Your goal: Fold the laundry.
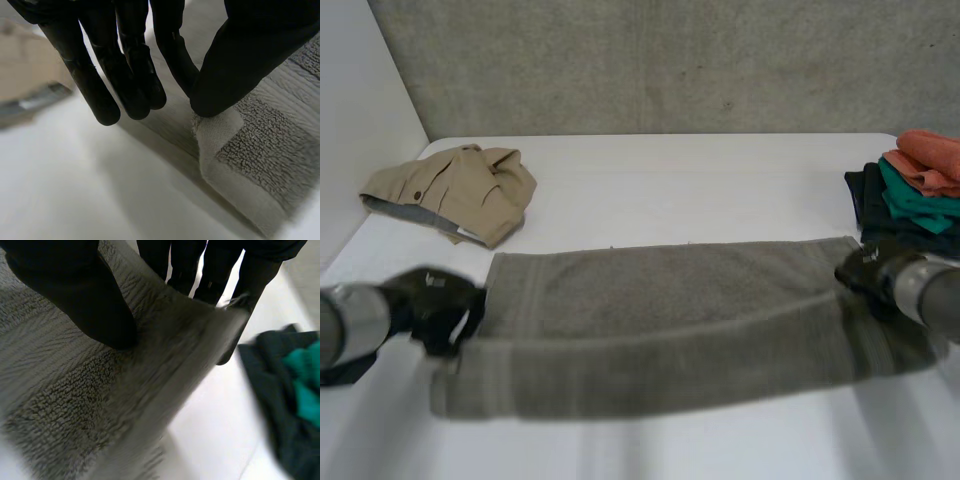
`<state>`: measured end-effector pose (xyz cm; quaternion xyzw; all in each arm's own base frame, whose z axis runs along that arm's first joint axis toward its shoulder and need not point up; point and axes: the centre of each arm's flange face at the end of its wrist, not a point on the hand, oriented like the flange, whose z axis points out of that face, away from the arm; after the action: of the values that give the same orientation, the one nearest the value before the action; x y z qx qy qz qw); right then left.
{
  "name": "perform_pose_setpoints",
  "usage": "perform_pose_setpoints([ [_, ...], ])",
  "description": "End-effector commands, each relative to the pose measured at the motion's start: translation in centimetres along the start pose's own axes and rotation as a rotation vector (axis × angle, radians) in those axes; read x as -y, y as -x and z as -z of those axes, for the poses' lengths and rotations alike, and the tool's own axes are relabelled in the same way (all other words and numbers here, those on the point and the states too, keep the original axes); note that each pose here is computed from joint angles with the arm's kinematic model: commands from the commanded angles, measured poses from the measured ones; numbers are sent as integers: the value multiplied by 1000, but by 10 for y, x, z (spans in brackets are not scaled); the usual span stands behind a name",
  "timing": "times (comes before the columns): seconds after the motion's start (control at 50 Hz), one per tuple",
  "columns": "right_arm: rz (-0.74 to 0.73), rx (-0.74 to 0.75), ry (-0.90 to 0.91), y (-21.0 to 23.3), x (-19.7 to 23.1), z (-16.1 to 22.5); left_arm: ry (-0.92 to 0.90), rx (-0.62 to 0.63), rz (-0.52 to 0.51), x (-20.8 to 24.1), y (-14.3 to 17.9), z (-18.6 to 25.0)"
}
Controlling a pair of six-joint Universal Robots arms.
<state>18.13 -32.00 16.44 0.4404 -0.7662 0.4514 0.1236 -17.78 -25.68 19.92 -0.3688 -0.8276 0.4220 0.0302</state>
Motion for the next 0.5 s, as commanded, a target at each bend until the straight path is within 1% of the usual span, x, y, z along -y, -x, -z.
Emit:
perform_pose_setpoints([
  [0.02, -100, -214, -114, -11, 15, -51, -217, 197, 62, 37, 16, -59],
  [0.08, -85, -261, -172, -11, 20, -68, -276, 263, 41, 46, 20, -82],
  [0.16, -58, -323, -241, -10, 26, -88, -324, 313, 24, 54, 24, -105],
  [0.24, -33, -348, -277, -3, 30, -102, -358, 311, 20, 59, 20, -122],
  [0.32, -38, -385, -290, 0, 31, -108, -407, 288, 40, 66, 16, -130],
  [0.38, -72, -426, -301, -9, 36, -103, -436, 277, 54, 72, 12, -127],
  [0.44, -159, -445, -333, -23, 42, -84, -426, 282, 71, 72, 12, -120],
  [0.46, -209, -446, -353, -33, 45, -72, -415, 294, 85, 71, 13, -112],
  [0.5, -255, -430, -371, -41, 47, -56, -407, 304, 96, 69, 15, -102],
])
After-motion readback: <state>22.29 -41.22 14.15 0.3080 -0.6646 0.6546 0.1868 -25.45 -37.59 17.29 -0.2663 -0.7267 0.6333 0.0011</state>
